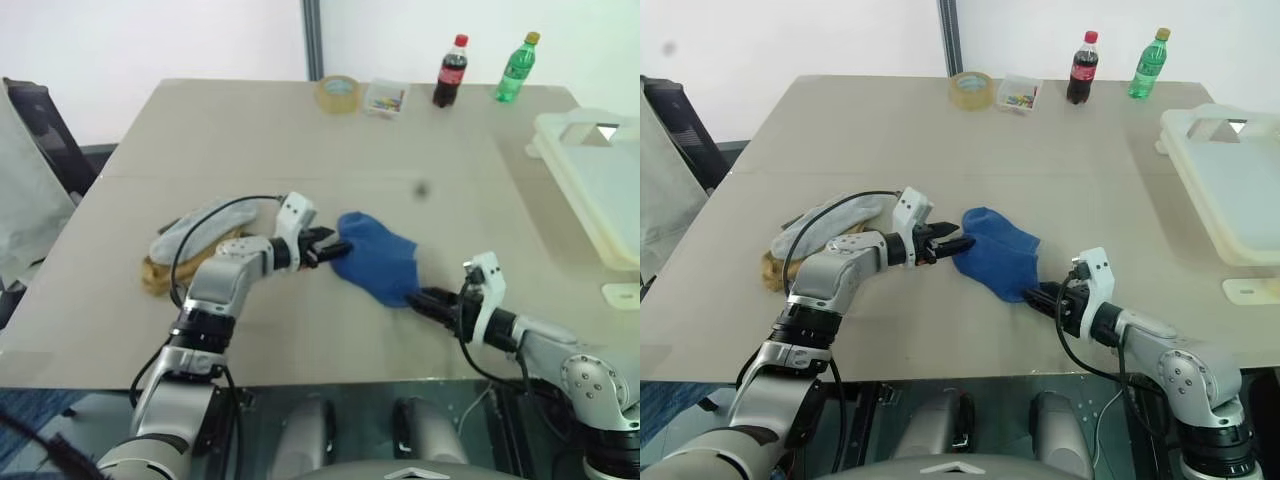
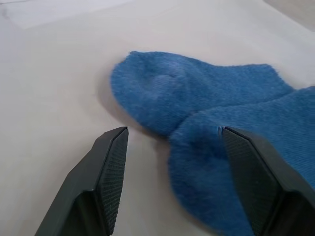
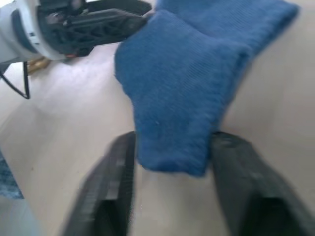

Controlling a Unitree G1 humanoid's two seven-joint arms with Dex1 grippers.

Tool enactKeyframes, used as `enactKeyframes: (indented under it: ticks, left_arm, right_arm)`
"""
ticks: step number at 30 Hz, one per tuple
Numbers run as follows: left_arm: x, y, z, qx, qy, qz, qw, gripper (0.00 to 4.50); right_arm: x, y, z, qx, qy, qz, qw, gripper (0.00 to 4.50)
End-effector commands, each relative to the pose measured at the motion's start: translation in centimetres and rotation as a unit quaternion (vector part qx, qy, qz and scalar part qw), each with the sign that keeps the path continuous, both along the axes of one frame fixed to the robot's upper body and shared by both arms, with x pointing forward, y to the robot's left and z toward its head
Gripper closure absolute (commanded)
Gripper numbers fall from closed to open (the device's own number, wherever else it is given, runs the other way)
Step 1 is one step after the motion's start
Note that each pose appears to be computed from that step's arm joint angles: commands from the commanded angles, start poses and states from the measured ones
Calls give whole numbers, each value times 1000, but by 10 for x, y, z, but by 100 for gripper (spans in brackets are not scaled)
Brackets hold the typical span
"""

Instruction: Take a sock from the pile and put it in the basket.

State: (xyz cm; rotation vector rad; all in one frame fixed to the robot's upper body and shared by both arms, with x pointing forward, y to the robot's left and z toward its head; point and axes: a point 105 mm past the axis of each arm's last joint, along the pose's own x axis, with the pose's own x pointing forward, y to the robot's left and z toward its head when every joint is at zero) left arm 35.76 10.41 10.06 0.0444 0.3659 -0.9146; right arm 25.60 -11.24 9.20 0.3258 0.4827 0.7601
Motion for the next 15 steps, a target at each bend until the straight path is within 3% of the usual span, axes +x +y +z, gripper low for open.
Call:
enactKeyframes:
  ticks: [1,3,11,15]
  left_arm:
    - [-19,-5,5,-1,0,-38,999,128]
    - [-30,-3,1,6,13,-49,999,128]
    - [-61,10,-8,18,55,-54,997,128]
    - [-74,5,-11,12,72,-60,996,128]
  right_arm:
    - [1,-2,10,-20,-27,3,999,388]
    - [2,-5,7,-41,-29,6,999,446]
    - [15,-21,0,-100,-48,-9,994,446]
    - [1,-23,-3,-105,-23,33,994,446]
